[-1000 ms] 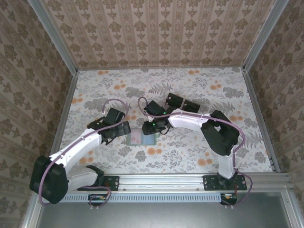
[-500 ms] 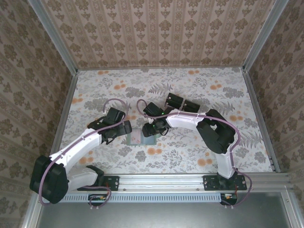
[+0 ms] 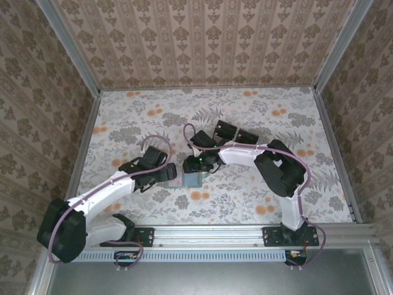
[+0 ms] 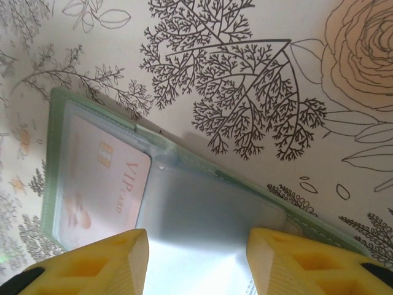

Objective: Put the credit cards into the card holder
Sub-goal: Flip over the card slot on the card holder.

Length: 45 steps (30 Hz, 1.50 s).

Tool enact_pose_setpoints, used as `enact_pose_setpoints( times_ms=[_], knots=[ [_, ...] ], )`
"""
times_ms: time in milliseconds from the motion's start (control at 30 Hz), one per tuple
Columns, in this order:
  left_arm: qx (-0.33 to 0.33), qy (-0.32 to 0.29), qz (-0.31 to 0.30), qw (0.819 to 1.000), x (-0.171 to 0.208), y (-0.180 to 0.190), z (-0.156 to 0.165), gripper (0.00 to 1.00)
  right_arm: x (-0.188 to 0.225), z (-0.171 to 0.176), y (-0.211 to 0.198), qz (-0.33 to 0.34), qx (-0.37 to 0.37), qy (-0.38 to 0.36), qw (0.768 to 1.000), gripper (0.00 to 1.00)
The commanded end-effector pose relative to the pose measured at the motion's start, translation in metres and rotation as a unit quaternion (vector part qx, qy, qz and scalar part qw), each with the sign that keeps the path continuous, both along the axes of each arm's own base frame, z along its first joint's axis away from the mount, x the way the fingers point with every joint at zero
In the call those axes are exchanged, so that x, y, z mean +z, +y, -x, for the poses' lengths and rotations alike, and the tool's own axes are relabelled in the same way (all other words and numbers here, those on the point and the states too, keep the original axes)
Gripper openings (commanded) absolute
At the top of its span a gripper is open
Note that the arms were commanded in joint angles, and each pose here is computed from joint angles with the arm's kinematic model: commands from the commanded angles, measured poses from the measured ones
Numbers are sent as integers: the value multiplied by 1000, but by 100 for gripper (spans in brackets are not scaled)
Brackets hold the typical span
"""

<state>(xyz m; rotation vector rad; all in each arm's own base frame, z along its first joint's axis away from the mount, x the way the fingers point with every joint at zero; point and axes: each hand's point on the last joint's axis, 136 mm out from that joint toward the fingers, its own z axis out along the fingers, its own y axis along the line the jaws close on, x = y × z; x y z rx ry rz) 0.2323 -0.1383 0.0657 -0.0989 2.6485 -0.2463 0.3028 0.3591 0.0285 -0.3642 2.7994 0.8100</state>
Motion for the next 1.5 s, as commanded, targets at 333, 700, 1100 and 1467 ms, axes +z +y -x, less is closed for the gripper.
enact_pose_setpoints(
  times_ms=[333, 700, 1100, 1467],
  knots=[
    [-50, -48, 51, 996, 5, -25, 11, 100, -17, 12, 0, -35, -38, 66, 996, 50],
    [-89, -67, 39, 993, -1, -41, 20, 100, -13, 9, 6, -70, -61, 83, 992, 50],
    [-107, -67, 11, 992, -6, -59, 9, 100, -8, 8, 7, -79, -71, 85, 991, 50],
    [-112, -57, -13, 992, -18, -63, 5, 100, -6, 8, 8, -83, -72, 85, 990, 50]
  ],
)
